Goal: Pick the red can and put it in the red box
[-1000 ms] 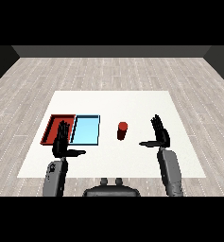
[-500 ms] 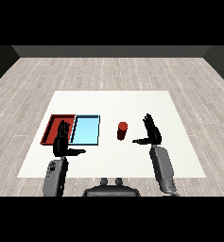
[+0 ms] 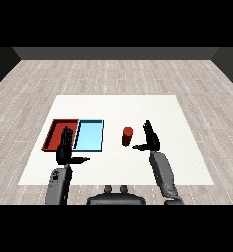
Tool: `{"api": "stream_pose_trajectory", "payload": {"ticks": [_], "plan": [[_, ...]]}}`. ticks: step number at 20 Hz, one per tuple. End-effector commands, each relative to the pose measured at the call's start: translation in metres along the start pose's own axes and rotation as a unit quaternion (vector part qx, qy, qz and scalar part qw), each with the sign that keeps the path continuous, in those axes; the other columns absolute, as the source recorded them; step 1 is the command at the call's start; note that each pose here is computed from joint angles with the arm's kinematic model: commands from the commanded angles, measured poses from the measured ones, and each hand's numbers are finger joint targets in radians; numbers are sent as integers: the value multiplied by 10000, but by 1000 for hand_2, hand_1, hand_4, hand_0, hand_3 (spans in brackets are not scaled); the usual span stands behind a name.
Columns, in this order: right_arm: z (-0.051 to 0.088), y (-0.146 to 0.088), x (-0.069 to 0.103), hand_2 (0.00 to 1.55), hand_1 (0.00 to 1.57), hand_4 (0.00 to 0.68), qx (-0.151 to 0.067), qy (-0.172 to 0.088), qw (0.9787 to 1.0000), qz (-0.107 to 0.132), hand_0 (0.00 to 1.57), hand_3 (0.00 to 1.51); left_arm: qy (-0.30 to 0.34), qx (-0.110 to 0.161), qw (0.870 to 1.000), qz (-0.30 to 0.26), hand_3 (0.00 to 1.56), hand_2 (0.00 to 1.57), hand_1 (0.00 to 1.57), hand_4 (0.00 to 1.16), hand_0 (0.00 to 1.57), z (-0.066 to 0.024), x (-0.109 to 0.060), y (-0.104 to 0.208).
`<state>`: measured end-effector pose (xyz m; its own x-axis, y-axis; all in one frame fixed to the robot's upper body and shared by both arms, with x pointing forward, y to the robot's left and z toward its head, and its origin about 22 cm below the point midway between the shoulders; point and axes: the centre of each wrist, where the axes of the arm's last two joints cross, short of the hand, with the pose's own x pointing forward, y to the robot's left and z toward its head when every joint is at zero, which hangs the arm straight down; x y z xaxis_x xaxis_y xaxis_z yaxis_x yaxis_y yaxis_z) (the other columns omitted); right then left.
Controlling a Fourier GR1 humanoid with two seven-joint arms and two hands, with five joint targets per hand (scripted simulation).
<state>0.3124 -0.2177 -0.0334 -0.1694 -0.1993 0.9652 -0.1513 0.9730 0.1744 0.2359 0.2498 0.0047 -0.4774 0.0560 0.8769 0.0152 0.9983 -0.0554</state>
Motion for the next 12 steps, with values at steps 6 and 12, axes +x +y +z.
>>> {"api": "stream_pose_trajectory", "payload": {"ticks": [6,12], "plan": [[-138,175,-143,0,0,0,28,119,9992,-393,0,0,-43,-51,10000,25,0,0,0,0,0,-150,88,54],[-159,272,-212,0,0,0,-96,181,9987,-474,0,0,-8,-4,9999,145,0,0,0,0,0,-71,131,-112]]}}
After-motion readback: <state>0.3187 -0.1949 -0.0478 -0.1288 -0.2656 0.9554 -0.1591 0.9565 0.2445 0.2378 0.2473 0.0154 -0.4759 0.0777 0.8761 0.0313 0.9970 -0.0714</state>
